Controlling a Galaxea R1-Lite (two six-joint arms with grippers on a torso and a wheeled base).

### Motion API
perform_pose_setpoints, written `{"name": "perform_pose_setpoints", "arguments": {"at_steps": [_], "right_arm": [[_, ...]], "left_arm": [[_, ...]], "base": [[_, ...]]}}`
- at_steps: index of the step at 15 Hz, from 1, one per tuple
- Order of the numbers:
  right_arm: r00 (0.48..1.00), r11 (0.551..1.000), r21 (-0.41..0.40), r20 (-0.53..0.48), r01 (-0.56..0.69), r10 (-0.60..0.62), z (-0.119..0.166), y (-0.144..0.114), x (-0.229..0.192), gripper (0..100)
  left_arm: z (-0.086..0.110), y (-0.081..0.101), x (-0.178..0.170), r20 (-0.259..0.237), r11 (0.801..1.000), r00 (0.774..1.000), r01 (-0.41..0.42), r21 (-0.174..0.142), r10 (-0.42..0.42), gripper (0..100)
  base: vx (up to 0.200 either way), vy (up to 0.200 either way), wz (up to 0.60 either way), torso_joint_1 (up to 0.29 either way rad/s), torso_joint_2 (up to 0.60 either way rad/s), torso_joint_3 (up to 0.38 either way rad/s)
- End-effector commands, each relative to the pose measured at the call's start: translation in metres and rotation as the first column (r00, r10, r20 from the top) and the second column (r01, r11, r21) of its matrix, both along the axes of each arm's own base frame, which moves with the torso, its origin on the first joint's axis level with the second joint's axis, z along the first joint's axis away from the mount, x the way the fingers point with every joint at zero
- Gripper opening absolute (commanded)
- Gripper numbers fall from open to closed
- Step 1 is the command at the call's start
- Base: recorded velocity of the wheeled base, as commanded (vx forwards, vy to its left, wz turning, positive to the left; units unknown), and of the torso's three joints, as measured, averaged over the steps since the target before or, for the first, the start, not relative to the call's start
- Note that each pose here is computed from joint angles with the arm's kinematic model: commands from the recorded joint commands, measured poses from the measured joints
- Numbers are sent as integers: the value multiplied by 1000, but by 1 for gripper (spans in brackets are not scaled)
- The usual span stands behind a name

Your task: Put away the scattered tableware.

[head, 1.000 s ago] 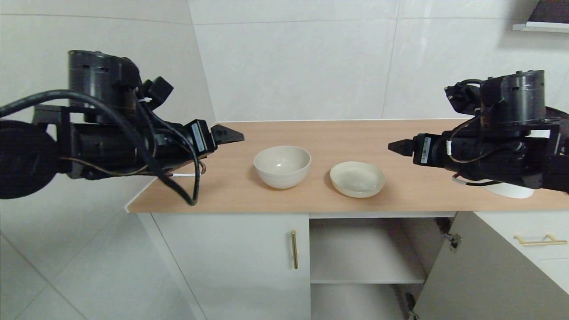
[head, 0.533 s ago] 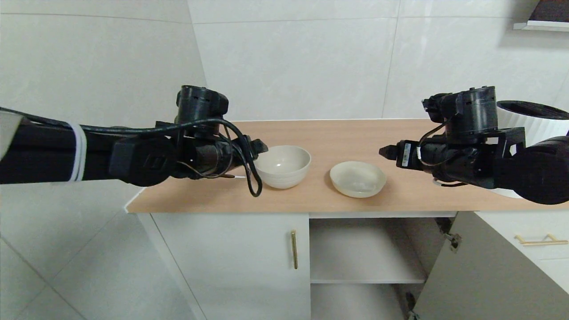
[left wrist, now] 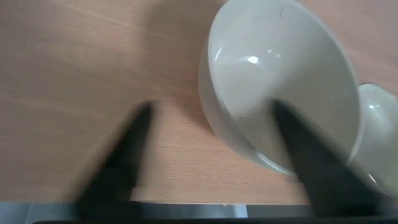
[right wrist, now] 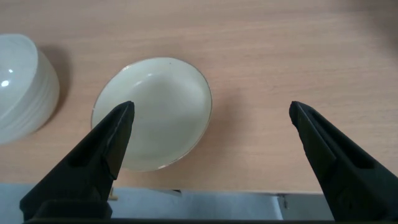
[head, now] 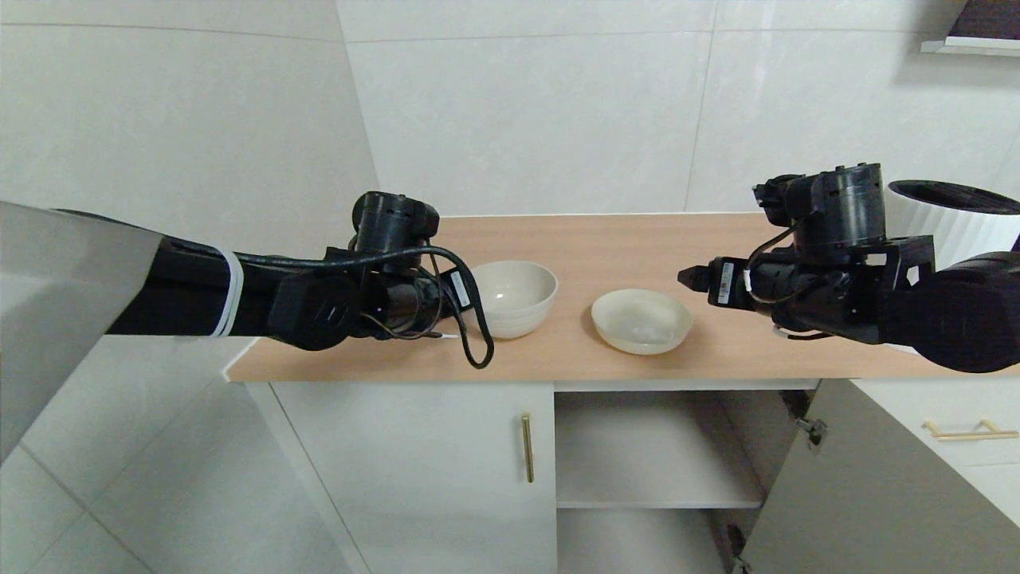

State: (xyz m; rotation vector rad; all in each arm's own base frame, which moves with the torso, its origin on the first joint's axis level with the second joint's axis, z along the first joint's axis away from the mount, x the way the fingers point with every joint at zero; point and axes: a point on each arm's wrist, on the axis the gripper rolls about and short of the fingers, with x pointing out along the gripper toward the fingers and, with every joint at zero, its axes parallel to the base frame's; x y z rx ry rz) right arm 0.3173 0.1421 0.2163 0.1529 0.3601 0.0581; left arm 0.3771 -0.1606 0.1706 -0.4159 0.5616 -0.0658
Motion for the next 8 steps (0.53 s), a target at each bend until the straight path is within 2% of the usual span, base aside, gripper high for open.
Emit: {"name": "perform_pose_setpoints", "arguments": {"at_steps": [1,3,6,8], "right_arm": [[1000,1000,0,1,-1,1,0,0,-1,100],[1000,1000,0,2,-2,2,1,0,-1,100],[1000,1000,-5,-1,-5,5,0,1,1,100],[1000,1000,-20,-26,-1,1,-11,6,14,100]], "left_arm": [[-5,-1,2,-8,1000,1000,0,4,0,0],[1,0,0,5,1000,1000,-3,-2,3,0],[29,9,-21,59,1000,998,-3,-23,5,0],[51,19,-44,97,999,995,15,-47,-11,0]], "base": [[0,0,0,0,0,0],[0,0,0,0,0,0],[0,0,0,0,0,0],[0,0,0,0,0,0]]}}
